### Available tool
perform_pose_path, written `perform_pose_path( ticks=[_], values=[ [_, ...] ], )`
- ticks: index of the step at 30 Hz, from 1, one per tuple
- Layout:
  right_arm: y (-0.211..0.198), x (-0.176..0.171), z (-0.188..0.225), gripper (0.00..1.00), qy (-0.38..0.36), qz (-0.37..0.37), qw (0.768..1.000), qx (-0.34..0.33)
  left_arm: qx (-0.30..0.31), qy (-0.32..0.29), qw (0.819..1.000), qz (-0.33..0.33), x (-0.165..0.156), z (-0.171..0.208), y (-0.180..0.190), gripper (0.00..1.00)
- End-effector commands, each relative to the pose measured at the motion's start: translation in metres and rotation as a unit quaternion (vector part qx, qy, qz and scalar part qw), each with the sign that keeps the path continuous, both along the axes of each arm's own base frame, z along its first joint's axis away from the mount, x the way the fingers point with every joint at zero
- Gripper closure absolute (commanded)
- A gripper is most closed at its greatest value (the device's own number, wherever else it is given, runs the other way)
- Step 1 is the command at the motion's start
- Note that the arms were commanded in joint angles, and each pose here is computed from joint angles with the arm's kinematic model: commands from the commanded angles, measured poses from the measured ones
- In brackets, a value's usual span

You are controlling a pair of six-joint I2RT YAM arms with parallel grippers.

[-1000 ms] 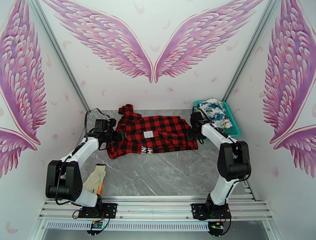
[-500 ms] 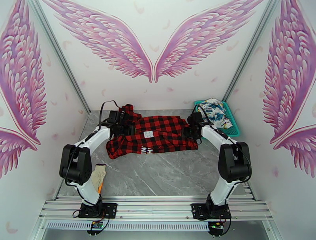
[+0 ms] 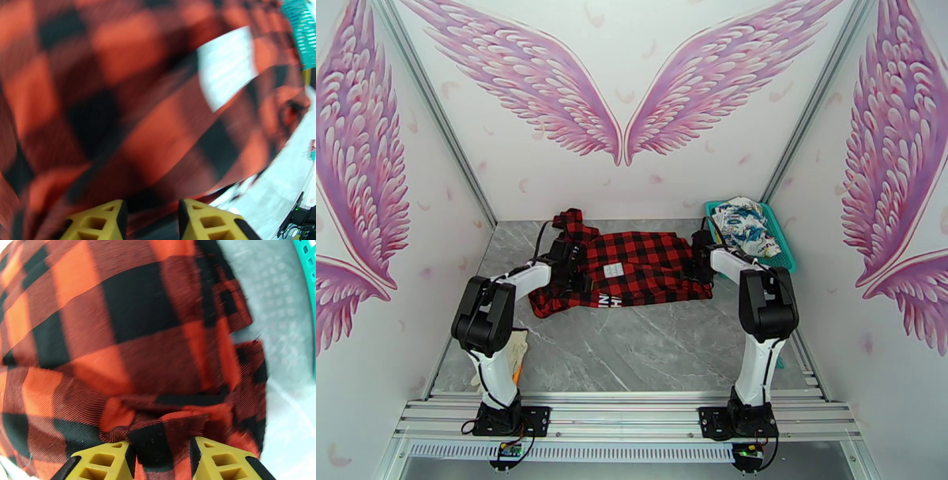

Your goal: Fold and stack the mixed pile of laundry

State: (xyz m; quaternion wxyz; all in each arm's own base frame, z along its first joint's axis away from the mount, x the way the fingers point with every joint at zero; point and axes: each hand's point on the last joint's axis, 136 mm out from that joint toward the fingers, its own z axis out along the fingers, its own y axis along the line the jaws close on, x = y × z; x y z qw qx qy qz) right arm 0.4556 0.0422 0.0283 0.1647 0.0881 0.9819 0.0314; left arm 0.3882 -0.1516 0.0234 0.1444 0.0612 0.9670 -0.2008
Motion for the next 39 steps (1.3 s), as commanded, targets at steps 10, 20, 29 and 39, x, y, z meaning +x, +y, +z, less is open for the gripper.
perform_pose_path(
  ticks=[10, 20, 29, 39],
  values=[
    [-0.051, -0.007, 0.048, 0.6, -0.011, -0.013, 0.989, -0.147, 0.021, -0.056, 0.997, 0.055, 0.002, 0.062, 0.045, 0.55],
    [-0.001, 0.0, 0.103, 0.51, -0.087, 0.022, 0.995, -0.041, -0.001, -0.155, 0.988, 0.01, 0.027, 0.161, -0.004, 0.49],
    [0.026, 0.023, 0.086, 0.48, -0.085, 0.038, 0.995, 0.02, 0.012, -0.139, 0.99, -0.034, 0.072, 0.128, -0.036, 0.49],
    [0.031, 0.031, 0.044, 0.47, -0.047, 0.04, 0.998, 0.026, 0.016, -0.091, 0.995, -0.039, 0.085, 0.067, -0.038, 0.48]
  ],
)
